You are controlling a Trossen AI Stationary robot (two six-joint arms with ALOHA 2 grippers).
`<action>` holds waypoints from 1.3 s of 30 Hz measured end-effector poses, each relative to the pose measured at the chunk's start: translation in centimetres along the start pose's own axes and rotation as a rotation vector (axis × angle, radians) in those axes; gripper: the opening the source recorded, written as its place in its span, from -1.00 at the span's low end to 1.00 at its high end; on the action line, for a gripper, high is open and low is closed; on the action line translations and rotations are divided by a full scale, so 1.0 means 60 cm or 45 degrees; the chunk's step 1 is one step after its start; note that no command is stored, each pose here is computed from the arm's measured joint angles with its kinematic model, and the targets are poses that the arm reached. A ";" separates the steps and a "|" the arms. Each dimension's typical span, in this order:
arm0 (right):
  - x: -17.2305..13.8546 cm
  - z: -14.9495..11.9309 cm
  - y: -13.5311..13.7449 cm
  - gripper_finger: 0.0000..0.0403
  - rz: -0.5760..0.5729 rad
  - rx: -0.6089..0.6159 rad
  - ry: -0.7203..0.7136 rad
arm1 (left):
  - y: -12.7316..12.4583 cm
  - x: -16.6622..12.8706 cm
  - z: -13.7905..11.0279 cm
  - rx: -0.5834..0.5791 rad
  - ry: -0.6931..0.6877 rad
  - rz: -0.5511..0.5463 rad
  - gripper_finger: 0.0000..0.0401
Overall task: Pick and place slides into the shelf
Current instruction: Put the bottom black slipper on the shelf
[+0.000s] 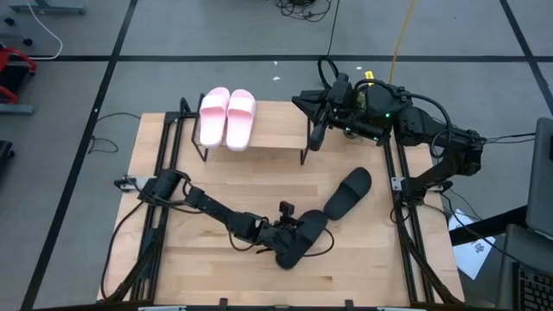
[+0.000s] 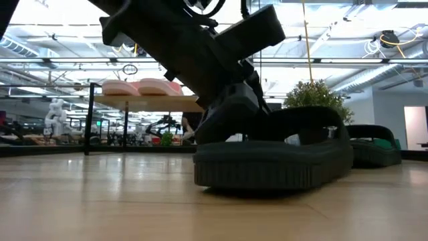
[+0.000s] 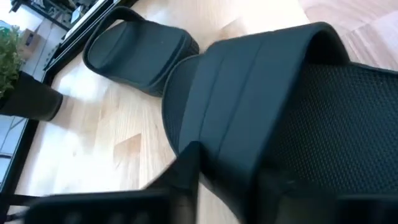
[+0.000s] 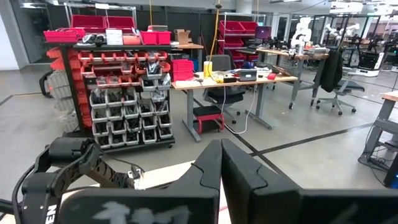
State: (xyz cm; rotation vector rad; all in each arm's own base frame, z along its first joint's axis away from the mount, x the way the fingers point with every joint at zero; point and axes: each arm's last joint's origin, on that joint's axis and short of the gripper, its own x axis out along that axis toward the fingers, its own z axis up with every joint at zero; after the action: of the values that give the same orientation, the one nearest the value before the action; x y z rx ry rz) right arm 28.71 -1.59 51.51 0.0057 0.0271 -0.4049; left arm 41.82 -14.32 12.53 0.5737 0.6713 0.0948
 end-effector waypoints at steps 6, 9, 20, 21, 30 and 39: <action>0.000 0.000 0.000 -1.00 0.000 0.001 0.000 | -0.011 -0.040 0.016 0.048 0.017 0.061 -0.95; 0.000 0.000 0.000 -1.00 0.000 0.002 0.000 | -0.014 -0.090 0.029 0.120 0.075 0.164 -0.98; -0.001 0.005 0.002 -1.00 0.007 0.029 -0.036 | 0.116 -0.280 0.057 0.052 0.166 0.818 -0.99; -0.001 0.006 0.003 -1.00 0.008 0.031 -0.043 | 0.135 -0.291 0.057 0.049 0.179 0.852 -0.99; -0.006 0.008 0.014 -1.00 0.040 0.014 -0.062 | 0.341 -0.312 0.029 -0.198 0.217 0.804 -1.00; -0.008 0.026 0.013 -1.00 0.027 -0.088 -0.193 | 0.459 -0.276 -0.015 -0.333 0.200 0.806 -1.00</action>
State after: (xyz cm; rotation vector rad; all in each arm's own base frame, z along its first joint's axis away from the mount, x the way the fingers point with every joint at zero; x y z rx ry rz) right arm 28.63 -0.68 53.07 -0.0930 -0.1086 -0.3822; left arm 30.96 4.96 35.86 0.5111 0.5959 0.8150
